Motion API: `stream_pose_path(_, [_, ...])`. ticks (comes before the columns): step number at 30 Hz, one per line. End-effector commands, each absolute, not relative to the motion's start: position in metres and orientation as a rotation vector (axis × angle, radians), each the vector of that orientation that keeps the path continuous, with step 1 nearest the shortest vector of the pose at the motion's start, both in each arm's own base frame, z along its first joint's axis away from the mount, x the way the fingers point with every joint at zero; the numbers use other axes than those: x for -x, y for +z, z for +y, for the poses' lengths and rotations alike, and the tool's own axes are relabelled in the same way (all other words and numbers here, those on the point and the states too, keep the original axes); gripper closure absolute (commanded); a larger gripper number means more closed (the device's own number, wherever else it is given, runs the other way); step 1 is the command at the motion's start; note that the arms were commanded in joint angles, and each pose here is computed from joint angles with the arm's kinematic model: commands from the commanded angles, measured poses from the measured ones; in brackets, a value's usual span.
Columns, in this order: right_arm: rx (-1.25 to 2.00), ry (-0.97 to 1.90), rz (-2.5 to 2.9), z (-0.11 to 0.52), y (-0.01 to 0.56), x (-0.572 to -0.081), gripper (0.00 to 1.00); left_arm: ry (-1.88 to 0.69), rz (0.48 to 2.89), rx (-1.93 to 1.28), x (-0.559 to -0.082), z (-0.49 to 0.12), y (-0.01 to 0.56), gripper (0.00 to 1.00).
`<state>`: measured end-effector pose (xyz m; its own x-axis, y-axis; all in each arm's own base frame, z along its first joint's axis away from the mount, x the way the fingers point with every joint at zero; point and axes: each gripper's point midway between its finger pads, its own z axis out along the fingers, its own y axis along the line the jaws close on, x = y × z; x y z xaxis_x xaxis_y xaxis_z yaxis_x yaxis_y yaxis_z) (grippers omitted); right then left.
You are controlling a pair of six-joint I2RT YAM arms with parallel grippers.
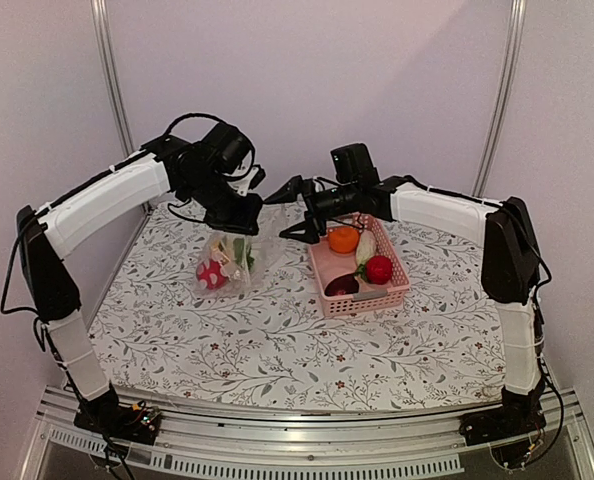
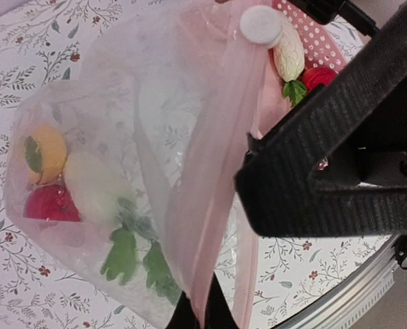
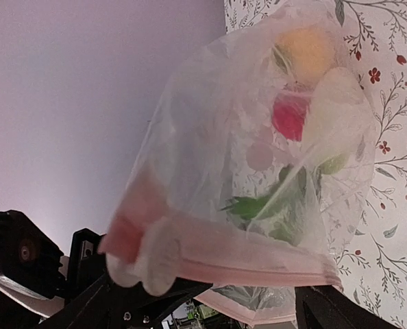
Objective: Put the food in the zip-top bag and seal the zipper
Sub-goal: Place the fake vegetable in the zipper food storage bag, then pick up the fake fruit from the bin.
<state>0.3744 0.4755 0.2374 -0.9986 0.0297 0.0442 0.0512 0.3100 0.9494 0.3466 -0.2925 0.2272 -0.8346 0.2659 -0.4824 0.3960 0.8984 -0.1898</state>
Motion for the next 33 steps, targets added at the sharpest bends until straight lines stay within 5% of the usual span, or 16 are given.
stream_pose_path(1, [0.109, -1.838, -2.541, 0.473, 0.251, -0.372, 0.14, -0.462, 2.599, -0.379, -0.351, -0.279, 0.238, 1.0])
stream_pose_path(14, [0.06, -1.829, -2.761, 0.416, 0.288, -0.364, 0.14, -0.476, 2.6, -0.314, -0.369, -0.262, 0.24, 1.0])
stream_pose_path(24, [-0.253, -1.041, -3.516, 0.32, 0.257, -0.375, 0.07, -0.51, 2.638, -0.289, -0.359, -0.26, 0.222, 1.0])
stream_pose_path(33, [-0.12, -0.912, -3.649, 0.249, 0.239, -0.358, 0.01, -0.46, 2.623, -0.28, -0.372, -0.259, 0.222, 1.0])
